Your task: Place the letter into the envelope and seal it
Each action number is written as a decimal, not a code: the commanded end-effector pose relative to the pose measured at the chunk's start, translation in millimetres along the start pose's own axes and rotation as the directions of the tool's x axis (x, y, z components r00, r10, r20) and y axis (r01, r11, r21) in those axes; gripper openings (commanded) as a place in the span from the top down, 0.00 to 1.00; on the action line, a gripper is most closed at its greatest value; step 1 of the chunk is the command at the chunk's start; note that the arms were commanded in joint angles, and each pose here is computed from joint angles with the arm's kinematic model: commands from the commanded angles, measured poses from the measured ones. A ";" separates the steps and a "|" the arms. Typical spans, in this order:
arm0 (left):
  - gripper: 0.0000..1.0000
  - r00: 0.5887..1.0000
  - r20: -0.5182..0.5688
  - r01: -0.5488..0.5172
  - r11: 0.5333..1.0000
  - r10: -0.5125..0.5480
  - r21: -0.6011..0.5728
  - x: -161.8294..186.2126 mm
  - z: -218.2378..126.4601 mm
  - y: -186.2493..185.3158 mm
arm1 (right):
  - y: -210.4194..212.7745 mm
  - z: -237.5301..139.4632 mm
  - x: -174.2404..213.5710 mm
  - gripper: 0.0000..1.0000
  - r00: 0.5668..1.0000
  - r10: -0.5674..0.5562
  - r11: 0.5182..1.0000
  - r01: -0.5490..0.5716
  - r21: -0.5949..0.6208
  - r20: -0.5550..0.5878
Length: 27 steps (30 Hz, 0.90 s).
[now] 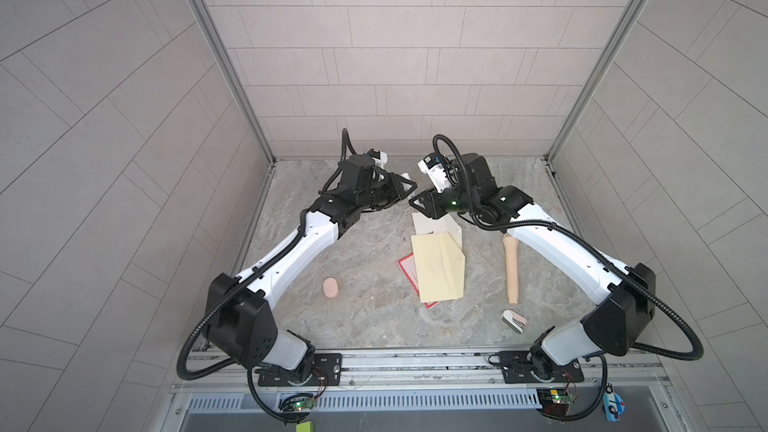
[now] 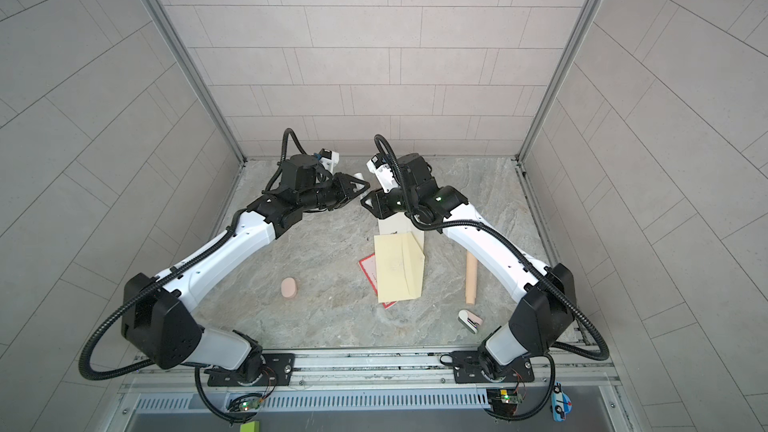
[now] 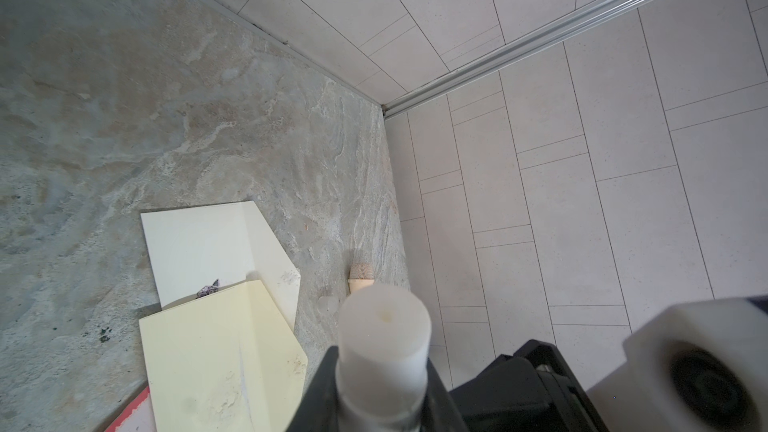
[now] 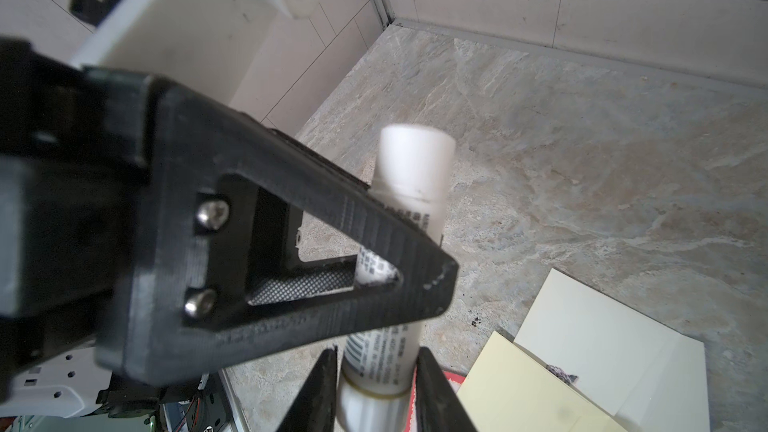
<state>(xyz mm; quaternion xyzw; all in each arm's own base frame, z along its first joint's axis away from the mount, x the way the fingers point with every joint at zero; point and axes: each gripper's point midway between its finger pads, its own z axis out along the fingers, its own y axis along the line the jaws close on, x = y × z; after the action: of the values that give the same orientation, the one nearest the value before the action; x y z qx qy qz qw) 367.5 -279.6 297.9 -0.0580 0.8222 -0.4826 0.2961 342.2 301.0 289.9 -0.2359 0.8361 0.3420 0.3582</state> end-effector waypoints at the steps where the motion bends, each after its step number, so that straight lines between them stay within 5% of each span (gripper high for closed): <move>1: 1.00 0.999 0.035 -0.042 0.995 0.039 0.091 -10.9 -4.6 -30.5 | 3.8 7.0 3.5 0.62 1.000 0.001 1.000 -0.001 -0.023 -0.020; 11: 1.00 0.998 0.025 -0.055 0.995 0.053 0.087 -7.8 -6.0 -29.4 | 1.9 -4.6 -8.2 0.91 1.000 0.020 0.999 -0.019 -0.041 0.022; 16: 1.00 0.983 -0.001 -0.179 0.973 0.181 0.142 1.6 -13.7 -38.3 | 15.5 -24.2 -22.7 0.99 0.991 0.114 0.950 -0.088 -0.301 0.071; 18: 1.00 0.960 -0.015 -0.269 0.939 0.278 0.213 10.7 -20.7 -47.9 | 25.8 -36.2 -27.3 1.00 0.986 0.156 0.894 -0.114 -0.433 0.064; 22: 1.00 0.893 0.041 -0.417 0.787 0.449 0.455 35.6 -47.5 -78.4 | 46.0 -58.2 -21.8 1.00 0.994 0.109 0.830 -0.074 -0.553 0.029; 25: 1.00 0.869 0.082 -0.438 0.683 0.487 0.585 49.0 -66.6 -91.1 | 60.9 -73.7 -8.2 1.00 1.000 0.026 0.804 -0.026 -0.594 -0.009; 27: 1.00 0.869 0.065 -0.421 0.665 0.491 0.617 53.8 -70.8 -90.1 | 69.3 -84.6 1.0 1.00 0.999 -0.029 0.788 0.001 -0.615 -0.035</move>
<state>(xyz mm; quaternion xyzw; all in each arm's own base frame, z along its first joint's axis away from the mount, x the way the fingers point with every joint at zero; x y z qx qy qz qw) 311.3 -293.0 342.6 0.1602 0.7061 -0.5884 0.3600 290.9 300.0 315.6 -0.2887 0.7350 0.5699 0.2273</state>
